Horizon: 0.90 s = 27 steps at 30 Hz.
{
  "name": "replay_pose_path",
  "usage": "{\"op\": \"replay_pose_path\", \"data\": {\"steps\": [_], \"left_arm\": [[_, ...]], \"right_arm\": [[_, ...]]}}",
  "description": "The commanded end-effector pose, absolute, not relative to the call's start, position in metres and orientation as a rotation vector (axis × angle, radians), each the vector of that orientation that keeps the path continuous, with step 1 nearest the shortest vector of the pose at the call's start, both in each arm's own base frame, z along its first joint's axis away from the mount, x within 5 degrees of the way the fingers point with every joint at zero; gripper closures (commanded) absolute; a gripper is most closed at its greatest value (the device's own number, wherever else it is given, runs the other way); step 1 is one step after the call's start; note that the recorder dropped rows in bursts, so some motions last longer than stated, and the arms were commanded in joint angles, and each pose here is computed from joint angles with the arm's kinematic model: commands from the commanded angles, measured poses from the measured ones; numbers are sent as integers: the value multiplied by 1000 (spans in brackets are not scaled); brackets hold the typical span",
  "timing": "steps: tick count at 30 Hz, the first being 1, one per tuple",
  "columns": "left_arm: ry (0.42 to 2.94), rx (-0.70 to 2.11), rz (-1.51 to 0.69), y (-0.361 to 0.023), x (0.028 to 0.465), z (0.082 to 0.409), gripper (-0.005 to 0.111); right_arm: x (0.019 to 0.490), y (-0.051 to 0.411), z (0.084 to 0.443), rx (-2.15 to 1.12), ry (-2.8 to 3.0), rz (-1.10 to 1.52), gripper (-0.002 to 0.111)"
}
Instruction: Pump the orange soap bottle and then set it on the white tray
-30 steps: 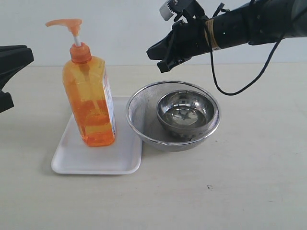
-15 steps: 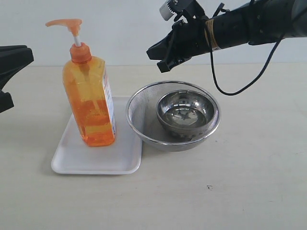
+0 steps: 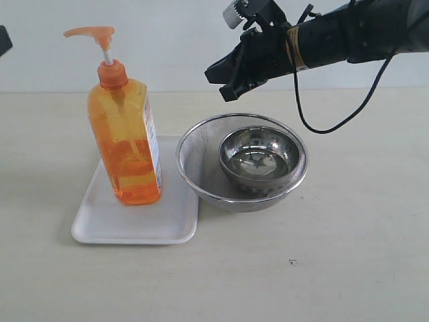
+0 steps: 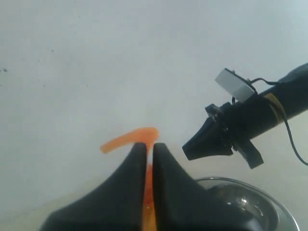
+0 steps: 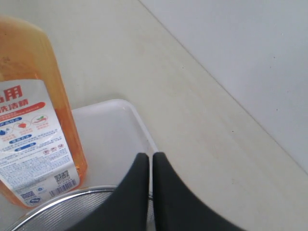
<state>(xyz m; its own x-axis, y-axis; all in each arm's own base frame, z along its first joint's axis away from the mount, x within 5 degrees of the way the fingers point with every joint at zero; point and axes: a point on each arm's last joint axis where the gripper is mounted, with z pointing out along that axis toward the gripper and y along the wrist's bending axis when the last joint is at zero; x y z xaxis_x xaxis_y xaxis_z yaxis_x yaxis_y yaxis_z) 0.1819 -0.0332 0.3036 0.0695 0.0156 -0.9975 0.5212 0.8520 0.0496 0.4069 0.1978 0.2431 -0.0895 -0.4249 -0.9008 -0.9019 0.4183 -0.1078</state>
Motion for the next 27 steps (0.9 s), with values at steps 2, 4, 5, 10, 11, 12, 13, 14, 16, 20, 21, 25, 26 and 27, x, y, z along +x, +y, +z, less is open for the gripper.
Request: {"op": "replay_pose_path", "data": {"steps": [2, 4, 5, 10, 11, 12, 13, 14, 16, 20, 21, 25, 26, 27], "left_arm": [[1443, 424, -378, -35, 159, 316, 102], [1445, 478, -350, -37, 150, 311, 102], [1445, 478, -350, -38, 147, 308, 102], [1460, 454, -337, -39, 125, 286, 102], [1458, 444, -335, -38, 123, 285, 102], [1449, 420, -327, -37, 120, 285, 102], [1432, 419, -315, -37, 117, 287, 102], [1424, 420, -311, -37, 115, 288, 102], [1408, 409, -285, -36, 110, 291, 102], [1382, 389, -243, -34, 102, 294, 102], [1377, 390, -242, -34, 101, 294, 102], [1393, 366, -211, -32, 98, 289, 102], [1398, 361, -207, -32, 98, 287, 102], [1397, 358, -200, -31, 96, 286, 102]], "right_arm": [[408, 194, 249, -1153, 1689, 605, 109], [408, 194, 249, -1153, 1689, 605, 109], [408, 194, 249, -1153, 1689, 605, 109], [408, 194, 249, -1153, 1689, 605, 109], [408, 194, 249, -1153, 1689, 605, 109], [408, 194, 249, -1153, 1689, 605, 109], [408, 194, 249, -1153, 1689, 605, 109], [408, 194, 249, -1153, 1689, 605, 109], [408, 194, 249, -1154, 1688, 607, 109], [408, 194, 249, -1153, 1688, 605, 109], [408, 194, 249, -1153, 1688, 605, 109], [408, 194, 249, -1153, 1688, 605, 109], [408, 194, 249, -1153, 1688, 605, 109], [408, 194, 249, -1153, 1688, 605, 109]]}}
